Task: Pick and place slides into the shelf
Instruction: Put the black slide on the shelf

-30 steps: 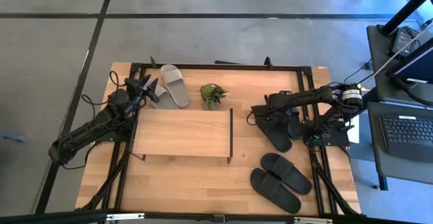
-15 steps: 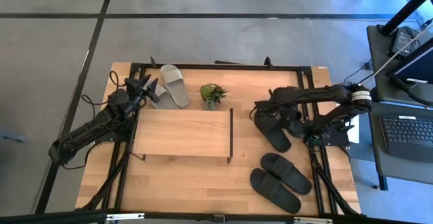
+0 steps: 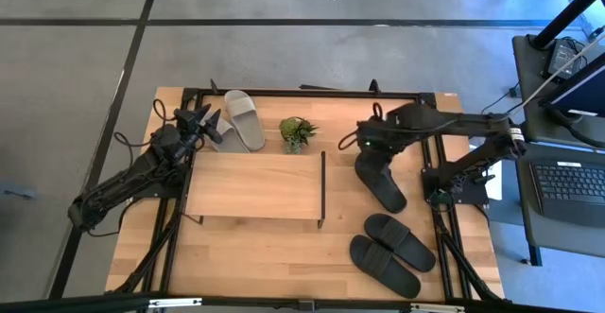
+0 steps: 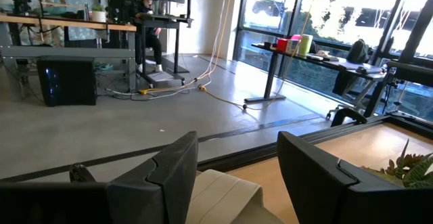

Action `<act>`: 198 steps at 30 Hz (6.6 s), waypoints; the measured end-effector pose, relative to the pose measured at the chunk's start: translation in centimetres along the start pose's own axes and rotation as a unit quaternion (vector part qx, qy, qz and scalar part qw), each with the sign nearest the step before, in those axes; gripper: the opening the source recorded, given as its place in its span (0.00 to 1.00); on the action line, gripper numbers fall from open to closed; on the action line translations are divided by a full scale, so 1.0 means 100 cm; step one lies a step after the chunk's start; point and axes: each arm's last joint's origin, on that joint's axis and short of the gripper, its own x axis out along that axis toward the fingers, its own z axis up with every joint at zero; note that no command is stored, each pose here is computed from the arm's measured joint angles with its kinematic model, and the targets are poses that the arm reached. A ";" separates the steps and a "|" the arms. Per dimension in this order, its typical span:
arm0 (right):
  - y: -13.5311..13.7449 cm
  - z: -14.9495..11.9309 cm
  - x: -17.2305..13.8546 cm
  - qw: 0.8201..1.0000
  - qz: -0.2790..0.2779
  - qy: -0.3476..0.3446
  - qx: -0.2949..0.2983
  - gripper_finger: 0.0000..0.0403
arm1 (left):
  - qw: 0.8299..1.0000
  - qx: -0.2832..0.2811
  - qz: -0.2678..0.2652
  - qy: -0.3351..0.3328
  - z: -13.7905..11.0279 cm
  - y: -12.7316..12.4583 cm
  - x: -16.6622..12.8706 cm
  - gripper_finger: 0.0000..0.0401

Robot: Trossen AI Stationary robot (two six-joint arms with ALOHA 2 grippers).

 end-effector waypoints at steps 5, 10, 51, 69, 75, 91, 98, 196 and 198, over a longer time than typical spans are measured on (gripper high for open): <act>0.015 -0.003 -0.039 0.997 0.036 -0.074 0.002 0.03 | 1.000 0.000 0.000 0.000 0.000 0.000 0.000 0.49; 0.038 -0.002 -0.064 0.987 0.066 -0.147 -0.017 0.03 | 1.000 0.000 0.000 0.000 0.000 0.000 0.000 0.49; 0.175 0.084 -0.028 0.956 -0.033 -0.266 -0.116 0.03 | 1.000 0.000 0.000 0.000 0.000 0.000 0.000 0.49; 0.182 0.105 0.007 0.960 -0.064 -0.238 -0.131 0.05 | 1.000 0.000 0.000 0.000 0.000 0.000 0.000 0.49; 0.184 0.105 0.006 0.960 -0.057 -0.241 -0.132 0.07 | 1.000 0.000 0.000 0.000 0.000 0.000 0.000 0.49; 0.190 0.106 0.006 0.961 0.003 -0.226 -0.158 0.31 | 1.000 0.000 0.000 0.000 0.000 0.000 0.000 0.49; 0.190 0.107 0.006 0.961 0.004 -0.228 -0.155 0.40 | 1.000 0.000 0.000 0.000 0.000 0.000 0.000 0.49; -0.009 0.151 -0.002 0.754 0.356 -0.435 -0.340 0.60 | 0.880 0.161 -0.366 0.257 0.104 -0.078 -0.023 0.49; -0.020 0.135 0.008 0.756 0.355 -0.446 -0.322 0.60 | 0.874 0.169 -0.363 0.275 0.101 -0.077 -0.023 0.49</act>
